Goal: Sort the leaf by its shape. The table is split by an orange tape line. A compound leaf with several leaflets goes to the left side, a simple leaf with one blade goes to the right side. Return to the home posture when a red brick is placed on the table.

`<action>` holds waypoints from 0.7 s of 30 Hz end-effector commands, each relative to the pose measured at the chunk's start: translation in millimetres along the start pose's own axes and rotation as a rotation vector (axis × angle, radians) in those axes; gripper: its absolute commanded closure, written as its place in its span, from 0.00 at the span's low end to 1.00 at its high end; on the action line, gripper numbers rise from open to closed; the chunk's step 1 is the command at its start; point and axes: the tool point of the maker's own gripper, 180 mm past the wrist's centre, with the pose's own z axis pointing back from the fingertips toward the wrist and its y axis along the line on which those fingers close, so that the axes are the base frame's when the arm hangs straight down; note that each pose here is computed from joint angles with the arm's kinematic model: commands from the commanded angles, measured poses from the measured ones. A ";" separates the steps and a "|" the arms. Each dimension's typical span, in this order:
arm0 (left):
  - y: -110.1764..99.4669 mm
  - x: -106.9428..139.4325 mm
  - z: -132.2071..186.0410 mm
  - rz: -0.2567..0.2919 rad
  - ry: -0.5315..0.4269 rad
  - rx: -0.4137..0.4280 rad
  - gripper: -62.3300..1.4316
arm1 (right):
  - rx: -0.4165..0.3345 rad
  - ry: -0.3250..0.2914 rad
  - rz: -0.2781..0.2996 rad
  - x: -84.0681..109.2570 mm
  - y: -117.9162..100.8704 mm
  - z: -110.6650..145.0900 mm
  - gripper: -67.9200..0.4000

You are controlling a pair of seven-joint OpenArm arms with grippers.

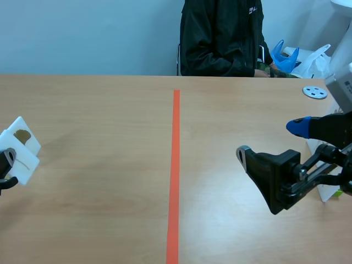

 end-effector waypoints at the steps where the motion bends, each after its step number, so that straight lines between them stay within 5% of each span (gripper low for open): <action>1: 7.5 4.4 -1.7 0.007 -0.030 0.027 0.91 | -0.016 -0.035 0.008 9.5 -6.7 0.4 0.00; 21: 70.4 -24.0 -17.8 0.059 -0.046 0.219 0.91 | -0.016 -0.035 0.008 9.5 -6.7 0.4 0.00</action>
